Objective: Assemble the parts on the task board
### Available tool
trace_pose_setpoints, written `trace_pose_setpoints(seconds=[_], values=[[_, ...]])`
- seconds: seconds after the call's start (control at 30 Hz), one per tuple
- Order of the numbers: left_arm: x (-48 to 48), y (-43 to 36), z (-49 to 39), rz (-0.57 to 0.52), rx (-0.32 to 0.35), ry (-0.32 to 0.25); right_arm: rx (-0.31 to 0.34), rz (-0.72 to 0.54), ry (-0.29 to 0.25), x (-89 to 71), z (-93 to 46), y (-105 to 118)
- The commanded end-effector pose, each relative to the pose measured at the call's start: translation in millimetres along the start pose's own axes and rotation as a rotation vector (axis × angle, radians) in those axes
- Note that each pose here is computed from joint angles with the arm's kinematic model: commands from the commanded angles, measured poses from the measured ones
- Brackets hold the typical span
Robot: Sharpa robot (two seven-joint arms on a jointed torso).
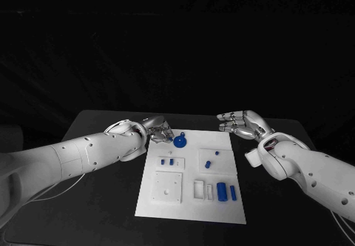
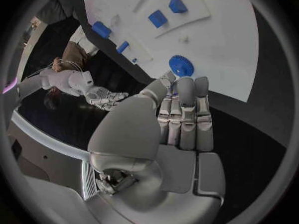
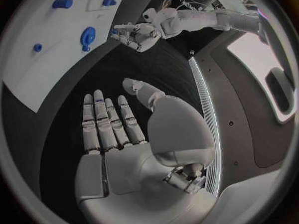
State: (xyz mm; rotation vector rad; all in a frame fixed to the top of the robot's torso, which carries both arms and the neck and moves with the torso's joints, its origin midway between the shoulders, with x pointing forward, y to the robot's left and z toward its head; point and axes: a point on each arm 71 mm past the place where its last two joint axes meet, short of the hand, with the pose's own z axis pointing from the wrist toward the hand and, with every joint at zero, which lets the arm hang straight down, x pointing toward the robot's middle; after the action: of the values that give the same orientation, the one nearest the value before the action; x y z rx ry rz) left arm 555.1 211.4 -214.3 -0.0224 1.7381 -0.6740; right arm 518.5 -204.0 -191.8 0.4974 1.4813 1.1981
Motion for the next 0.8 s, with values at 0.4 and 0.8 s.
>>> trace_pose_setpoints(seconds=[0.4,0.8], values=[[17.7,3.7,-3.5,0.011,0.003,0.071,-0.017,0.001,0.012,2.9,0.9,2],[28.2,9.5,-7.3,0.036,-0.006,0.107,-0.015,0.000,0.012,1.7,0.3,1]])
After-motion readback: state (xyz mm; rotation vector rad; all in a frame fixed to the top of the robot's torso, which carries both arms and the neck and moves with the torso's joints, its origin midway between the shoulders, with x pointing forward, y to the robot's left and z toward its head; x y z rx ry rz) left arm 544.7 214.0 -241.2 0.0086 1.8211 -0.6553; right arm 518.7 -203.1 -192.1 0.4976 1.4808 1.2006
